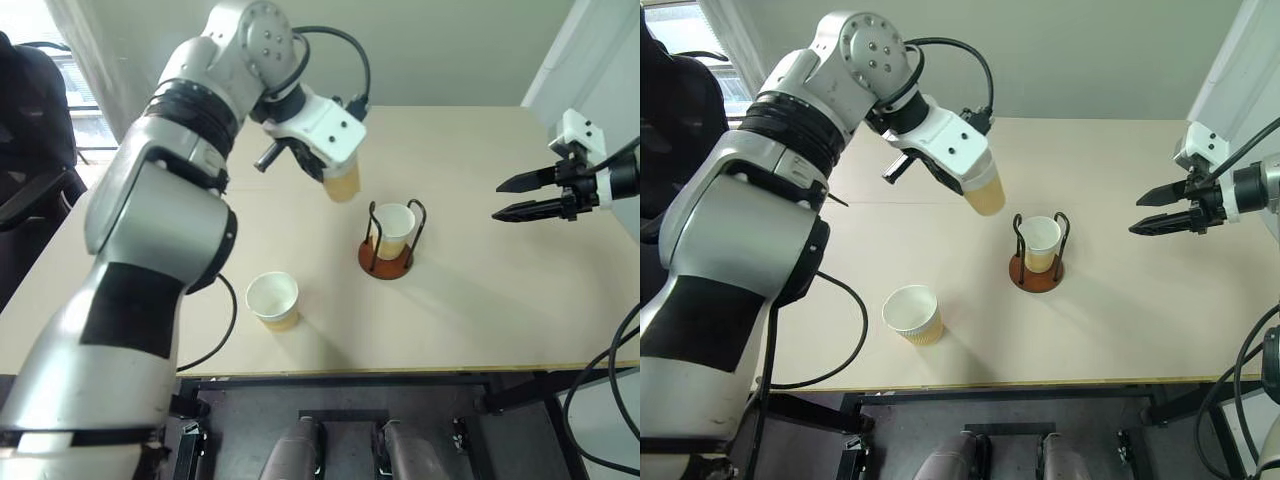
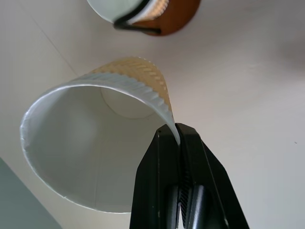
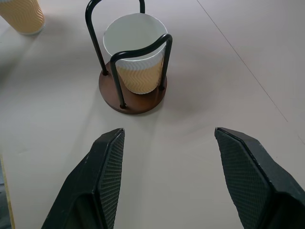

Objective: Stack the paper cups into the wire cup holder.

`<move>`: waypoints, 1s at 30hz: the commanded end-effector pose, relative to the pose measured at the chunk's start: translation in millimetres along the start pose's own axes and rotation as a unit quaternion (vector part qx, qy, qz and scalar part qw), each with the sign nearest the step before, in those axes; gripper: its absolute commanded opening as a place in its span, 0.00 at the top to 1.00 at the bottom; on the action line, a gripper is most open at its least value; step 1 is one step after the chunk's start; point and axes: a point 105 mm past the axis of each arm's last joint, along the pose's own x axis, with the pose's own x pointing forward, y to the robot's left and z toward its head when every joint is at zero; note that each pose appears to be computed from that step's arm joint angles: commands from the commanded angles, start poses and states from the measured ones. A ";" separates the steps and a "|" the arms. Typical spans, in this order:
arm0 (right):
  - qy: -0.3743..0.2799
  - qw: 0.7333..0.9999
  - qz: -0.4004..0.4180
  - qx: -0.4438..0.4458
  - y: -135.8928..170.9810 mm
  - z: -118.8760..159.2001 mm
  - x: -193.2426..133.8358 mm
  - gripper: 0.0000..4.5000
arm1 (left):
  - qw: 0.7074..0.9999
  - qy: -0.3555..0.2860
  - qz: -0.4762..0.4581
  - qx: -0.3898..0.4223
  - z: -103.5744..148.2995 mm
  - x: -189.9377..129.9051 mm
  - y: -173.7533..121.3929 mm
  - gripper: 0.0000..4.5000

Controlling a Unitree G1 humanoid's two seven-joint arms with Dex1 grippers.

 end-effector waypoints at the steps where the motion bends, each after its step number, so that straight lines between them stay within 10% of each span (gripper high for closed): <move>1: -0.006 1.000 -0.016 -0.019 -0.9 8.4 -13.0 0.32 | 1.000 -0.001 0.019 0.020 13.6 -21.3 12.2 0.99; 30: 0.000 0.999 -0.031 -0.019 3.3 4.3 -17.7 0.32 | 0.996 -0.061 0.006 0.060 52.8 12.1 22.6 0.99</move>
